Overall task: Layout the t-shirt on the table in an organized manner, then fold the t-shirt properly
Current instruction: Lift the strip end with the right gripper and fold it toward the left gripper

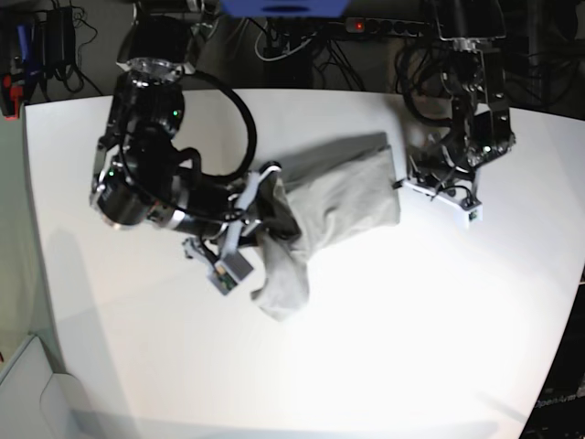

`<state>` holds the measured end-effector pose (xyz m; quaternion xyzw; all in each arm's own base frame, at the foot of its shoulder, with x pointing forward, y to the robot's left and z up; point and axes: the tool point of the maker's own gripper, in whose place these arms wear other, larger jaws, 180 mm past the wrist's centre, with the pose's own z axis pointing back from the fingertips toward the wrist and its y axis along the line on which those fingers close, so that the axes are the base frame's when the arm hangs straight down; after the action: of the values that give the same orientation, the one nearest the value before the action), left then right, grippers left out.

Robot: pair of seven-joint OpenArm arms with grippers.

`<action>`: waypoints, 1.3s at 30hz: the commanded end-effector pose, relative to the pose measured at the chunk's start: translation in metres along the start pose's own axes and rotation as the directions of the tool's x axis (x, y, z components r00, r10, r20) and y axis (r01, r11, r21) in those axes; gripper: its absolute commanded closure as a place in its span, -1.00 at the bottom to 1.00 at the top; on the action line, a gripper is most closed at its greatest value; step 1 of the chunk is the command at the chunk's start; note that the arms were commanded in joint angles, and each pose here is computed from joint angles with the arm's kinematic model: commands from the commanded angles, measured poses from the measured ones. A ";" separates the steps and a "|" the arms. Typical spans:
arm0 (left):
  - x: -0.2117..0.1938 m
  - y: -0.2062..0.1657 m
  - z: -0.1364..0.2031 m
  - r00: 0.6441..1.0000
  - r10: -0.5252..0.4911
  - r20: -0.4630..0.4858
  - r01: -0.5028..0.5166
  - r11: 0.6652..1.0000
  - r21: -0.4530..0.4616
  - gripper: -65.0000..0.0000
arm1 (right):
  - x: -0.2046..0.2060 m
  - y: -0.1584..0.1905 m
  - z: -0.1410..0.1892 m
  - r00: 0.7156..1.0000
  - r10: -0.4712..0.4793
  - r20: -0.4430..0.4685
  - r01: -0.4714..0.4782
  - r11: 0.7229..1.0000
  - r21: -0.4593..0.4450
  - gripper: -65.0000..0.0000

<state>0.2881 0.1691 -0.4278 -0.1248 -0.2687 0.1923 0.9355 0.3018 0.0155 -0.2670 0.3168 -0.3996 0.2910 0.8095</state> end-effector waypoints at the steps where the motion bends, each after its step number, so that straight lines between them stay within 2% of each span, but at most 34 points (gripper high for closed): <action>1: 0.009 -0.002 0.003 1.000 0.000 0.022 0.000 1.000 -0.005 1.00 | 0.023 0.010 -0.001 0.996 0.033 0.082 -0.036 0.999 0.033 1.00; 4: 0.008 -0.002 0.004 1.000 -0.002 0.020 0.002 1.000 -0.004 1.00 | 0.030 0.024 -0.009 0.993 0.059 0.102 -0.067 0.995 0.073 1.00; 8: 0.006 -0.002 0.004 1.000 -0.002 0.014 0.002 1.000 -0.003 1.00 | 0.032 0.036 -0.028 0.993 0.044 0.106 -0.059 0.988 0.144 1.00; 12: 0.002 -0.007 0.003 1.000 0.005 0.008 -0.005 1.000 -0.012 1.00 | 0.021 0.046 -0.058 0.997 -0.009 0.074 -0.009 0.972 0.235 1.00; 17: 0.001 -0.009 0.002 1.000 0.010 0.006 -0.010 1.000 -0.019 1.00 | 0.013 0.055 -0.077 0.997 -0.054 0.061 0.035 0.957 0.290 1.00; 23: -0.003 -0.015 0.001 1.000 0.019 0.001 -0.019 0.999 -0.032 1.00 | 0.006 0.077 -0.098 1.000 -0.002 -0.002 0.003 0.932 0.362 0.99; 26: -0.009 -0.013 0.001 1.000 0.022 -0.010 -0.022 0.999 -0.028 1.00 | 0.001 0.078 -0.105 0.999 0.007 -0.038 0.008 0.927 0.375 0.78; 33: -0.002 -0.011 0.012 1.000 0.004 0.024 -0.004 1.000 -0.025 1.00 | 0.010 0.073 -0.106 0.999 0.018 -0.027 -0.006 0.928 0.372 -0.07; 36: -0.006 -0.008 0.012 1.000 0.006 0.017 -0.006 1.000 -0.017 1.00 | 0.020 0.074 -0.100 0.999 0.040 0.006 -0.040 0.931 0.363 -0.28; 39: -0.014 0.002 0.016 1.000 0.005 0.007 -0.005 1.000 0.003 1.00 | 0.029 0.076 -0.087 0.996 0.075 0.053 -0.088 0.934 0.346 -0.31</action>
<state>0.2642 0.1606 -0.4288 -0.1300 -0.2624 0.1962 0.9358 0.2979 0.1314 -0.2783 0.4342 -0.3519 0.3850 0.7345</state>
